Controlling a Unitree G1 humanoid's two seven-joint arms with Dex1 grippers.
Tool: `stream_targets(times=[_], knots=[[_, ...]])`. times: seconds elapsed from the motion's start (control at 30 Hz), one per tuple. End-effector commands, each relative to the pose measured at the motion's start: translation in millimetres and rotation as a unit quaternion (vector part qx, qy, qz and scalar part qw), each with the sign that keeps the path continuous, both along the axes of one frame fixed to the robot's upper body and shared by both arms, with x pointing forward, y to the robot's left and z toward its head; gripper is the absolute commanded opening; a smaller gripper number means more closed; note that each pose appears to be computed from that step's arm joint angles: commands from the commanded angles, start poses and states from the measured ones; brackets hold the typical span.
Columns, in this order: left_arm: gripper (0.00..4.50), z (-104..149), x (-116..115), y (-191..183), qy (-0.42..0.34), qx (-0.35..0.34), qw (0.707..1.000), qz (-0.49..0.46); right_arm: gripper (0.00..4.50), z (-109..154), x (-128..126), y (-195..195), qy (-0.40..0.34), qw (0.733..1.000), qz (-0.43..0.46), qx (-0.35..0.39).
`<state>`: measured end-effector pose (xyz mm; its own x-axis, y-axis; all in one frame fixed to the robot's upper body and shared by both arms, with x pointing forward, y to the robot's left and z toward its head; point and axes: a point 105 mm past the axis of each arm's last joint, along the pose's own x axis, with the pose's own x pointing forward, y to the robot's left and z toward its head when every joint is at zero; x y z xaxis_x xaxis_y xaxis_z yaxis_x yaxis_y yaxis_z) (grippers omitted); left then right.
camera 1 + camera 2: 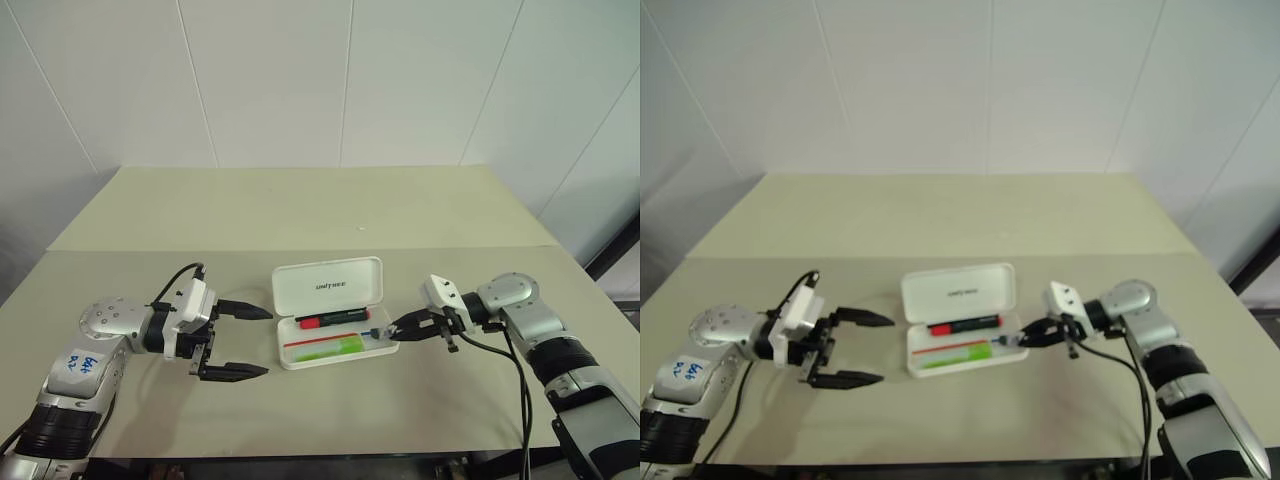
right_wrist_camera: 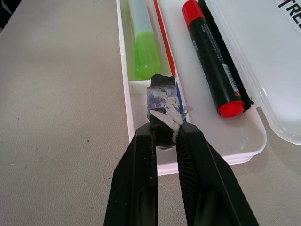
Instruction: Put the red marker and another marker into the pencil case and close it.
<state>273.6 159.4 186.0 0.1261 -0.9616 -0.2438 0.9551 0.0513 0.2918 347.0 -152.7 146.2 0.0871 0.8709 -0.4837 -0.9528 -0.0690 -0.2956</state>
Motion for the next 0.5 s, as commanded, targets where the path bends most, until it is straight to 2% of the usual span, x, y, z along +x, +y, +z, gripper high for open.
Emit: stream_targets(times=[0.03, 0.37, 0.5], knots=[[4.5, 10.8, -3.2, 0.4, -0.021, -0.007, 1.0, -0.004, 1.04, 8.9, -6.2, -0.2, -0.009, 0.999, 0.039, -0.009], [4.5, 12.8, -1.5, -1.9, -0.025, -0.011, 1.0, -0.006, 4.39, 13.5, -4.4, 3.0, -0.019, 0.999, 0.042, 0.004], [4.5, 13.7, 0.6, -3.7, -0.027, -0.014, 1.0, -0.007, 4.45, 15.8, -1.2, 4.3, -0.029, 0.999, 0.037, 0.01]])
